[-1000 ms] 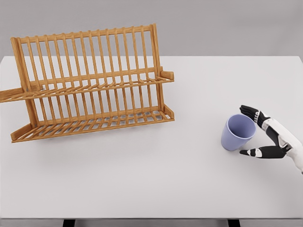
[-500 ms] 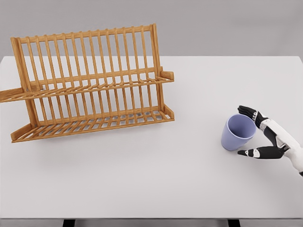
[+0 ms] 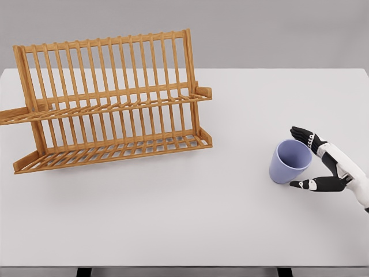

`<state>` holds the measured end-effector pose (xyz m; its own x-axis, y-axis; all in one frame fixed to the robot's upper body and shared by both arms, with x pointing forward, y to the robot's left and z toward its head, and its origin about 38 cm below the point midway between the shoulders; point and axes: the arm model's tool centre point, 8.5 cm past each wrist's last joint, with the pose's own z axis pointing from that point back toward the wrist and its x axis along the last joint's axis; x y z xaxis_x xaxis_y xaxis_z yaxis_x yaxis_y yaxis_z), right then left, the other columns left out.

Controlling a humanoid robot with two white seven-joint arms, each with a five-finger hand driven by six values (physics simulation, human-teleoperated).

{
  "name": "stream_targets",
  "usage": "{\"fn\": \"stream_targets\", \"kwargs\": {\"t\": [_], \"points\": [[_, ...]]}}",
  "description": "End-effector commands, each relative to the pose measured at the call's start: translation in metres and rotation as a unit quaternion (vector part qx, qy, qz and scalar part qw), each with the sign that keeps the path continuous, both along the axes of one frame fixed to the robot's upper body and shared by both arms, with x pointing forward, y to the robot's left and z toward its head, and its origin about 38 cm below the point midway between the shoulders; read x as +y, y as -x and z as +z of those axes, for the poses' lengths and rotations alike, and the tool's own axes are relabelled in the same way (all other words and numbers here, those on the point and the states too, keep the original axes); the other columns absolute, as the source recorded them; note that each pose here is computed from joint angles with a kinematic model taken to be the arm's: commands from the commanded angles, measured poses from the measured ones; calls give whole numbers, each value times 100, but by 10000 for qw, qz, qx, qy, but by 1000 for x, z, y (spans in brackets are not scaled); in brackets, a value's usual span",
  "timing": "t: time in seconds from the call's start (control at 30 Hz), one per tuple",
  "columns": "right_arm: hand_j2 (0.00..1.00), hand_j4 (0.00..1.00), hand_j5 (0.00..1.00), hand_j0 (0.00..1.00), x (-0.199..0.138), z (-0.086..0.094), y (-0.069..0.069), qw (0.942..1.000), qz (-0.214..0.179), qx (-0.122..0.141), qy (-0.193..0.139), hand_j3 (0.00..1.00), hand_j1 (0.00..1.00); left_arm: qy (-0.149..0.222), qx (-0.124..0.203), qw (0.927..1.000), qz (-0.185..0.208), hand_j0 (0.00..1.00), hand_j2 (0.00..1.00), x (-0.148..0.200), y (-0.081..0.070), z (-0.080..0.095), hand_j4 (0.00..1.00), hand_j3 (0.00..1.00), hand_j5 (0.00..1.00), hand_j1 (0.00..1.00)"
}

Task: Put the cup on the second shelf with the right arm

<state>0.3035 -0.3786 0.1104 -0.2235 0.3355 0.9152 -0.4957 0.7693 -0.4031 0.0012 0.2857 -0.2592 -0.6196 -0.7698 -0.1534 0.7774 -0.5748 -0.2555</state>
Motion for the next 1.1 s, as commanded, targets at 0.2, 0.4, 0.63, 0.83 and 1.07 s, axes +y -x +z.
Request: {"fn": "stream_targets", "kwargs": {"t": [0.2,0.4,0.63,0.83,1.07], "points": [[100,100,100,100,4,2,-3,10000,23,-66,-48,100,100,-3,2,10000,-2,100,100,0,0,0,100,100,100,100],[100,100,100,100,6,1,-3,10000,38,-54,-55,100,100,-3,2,10000,-2,100,100,0,0,0,100,100,100,100],[100,100,100,100,6,1,-4,10000,50,-56,-55,100,100,-3,2,10000,-2,100,100,0,0,0,100,100,100,100],[100,100,100,100,9,-1,-3,9999,60,-42,-90,100,100,-3,2,10000,-2,100,100,0,0,0,100,100,100,100],[100,100,100,100,14,-4,-3,9999,121,-6,-104,100,100,-3,2,10000,-2,100,100,0,0,0,100,100,100,100]]}}
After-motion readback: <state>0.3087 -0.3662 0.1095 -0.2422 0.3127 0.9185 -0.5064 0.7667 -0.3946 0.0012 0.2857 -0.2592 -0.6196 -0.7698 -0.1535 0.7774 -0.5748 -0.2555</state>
